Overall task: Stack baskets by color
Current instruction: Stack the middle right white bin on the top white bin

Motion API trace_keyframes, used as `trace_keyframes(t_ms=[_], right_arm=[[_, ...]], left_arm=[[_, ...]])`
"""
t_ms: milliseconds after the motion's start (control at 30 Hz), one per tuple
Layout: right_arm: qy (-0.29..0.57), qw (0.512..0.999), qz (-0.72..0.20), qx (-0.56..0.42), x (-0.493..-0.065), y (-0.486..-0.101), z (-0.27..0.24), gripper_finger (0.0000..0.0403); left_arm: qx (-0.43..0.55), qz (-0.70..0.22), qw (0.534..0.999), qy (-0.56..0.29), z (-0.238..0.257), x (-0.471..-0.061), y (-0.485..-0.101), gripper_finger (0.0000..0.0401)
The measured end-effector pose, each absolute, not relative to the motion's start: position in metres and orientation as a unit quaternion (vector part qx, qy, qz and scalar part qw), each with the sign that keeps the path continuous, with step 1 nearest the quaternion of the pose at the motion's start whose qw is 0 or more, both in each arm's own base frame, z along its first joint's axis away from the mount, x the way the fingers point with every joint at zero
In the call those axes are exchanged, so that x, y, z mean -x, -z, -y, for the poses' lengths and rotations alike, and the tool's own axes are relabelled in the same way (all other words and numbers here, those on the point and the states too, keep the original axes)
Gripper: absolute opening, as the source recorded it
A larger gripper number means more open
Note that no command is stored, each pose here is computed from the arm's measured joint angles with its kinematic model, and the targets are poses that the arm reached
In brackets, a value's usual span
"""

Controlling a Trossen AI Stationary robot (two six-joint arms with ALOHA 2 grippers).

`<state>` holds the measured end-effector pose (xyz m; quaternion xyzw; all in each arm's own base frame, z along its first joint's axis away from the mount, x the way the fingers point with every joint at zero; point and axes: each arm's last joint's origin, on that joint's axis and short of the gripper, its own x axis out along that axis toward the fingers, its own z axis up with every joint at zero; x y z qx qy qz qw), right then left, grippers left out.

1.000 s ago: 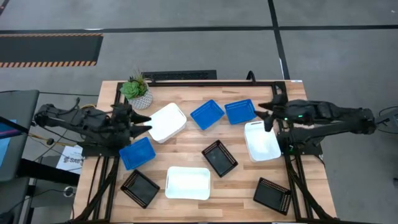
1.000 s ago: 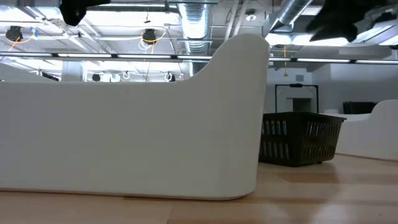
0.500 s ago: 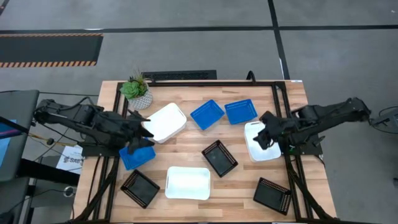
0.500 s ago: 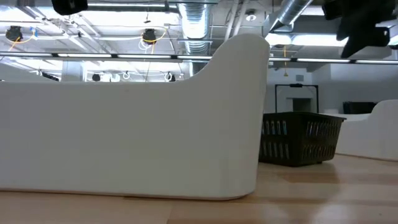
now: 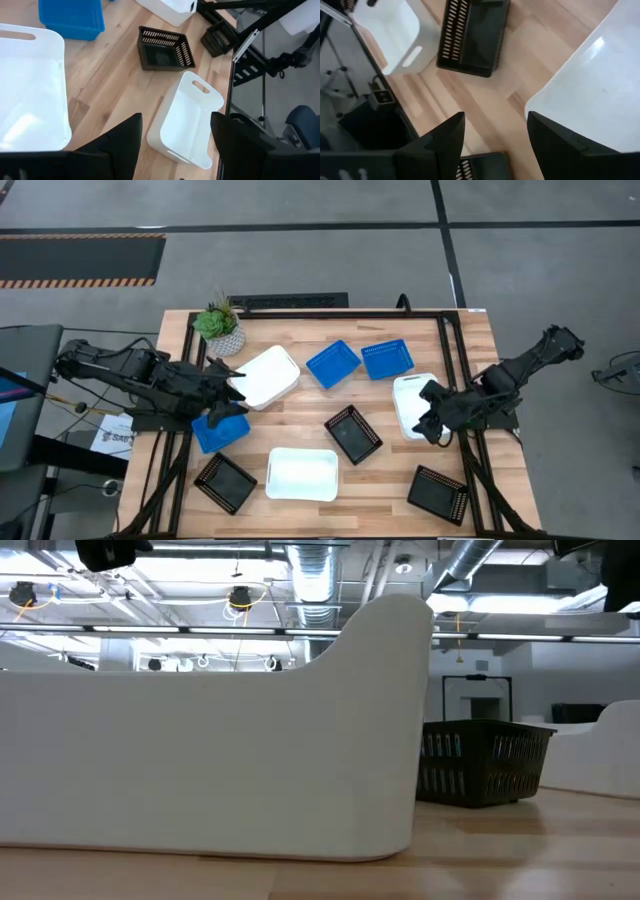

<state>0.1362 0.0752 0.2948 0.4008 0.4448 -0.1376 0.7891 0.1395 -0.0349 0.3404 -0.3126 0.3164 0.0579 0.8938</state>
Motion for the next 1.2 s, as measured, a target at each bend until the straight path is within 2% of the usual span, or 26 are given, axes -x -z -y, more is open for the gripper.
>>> trace_keyframes(t_ms=[367, 667, 933, 1200], right_arm=[[0.223, 0.819, -0.374, -0.374, -0.142, -0.295, -0.060, 0.0240], [0.270, 0.825, -0.391, -0.307, -0.170, -0.286, -0.027, 0.0239], [0.298, 0.708, -0.515, -0.381, -0.181, -0.260, -0.014, 0.0230], [0.333, 0.678, -0.554, -0.350, -0.202, -0.235, -0.017, 0.0219]], left_arm=[[0.265, -0.308, 0.907, -0.112, 0.031, -0.138, -0.338, 0.0224], [0.259, -0.320, 0.904, -0.118, 0.032, -0.141, -0.335, 0.0224], [0.246, -0.340, 0.898, -0.135, 0.033, -0.149, -0.329, 0.0224], [0.239, -0.355, 0.892, -0.143, 0.035, -0.157, -0.324, 0.0224]])
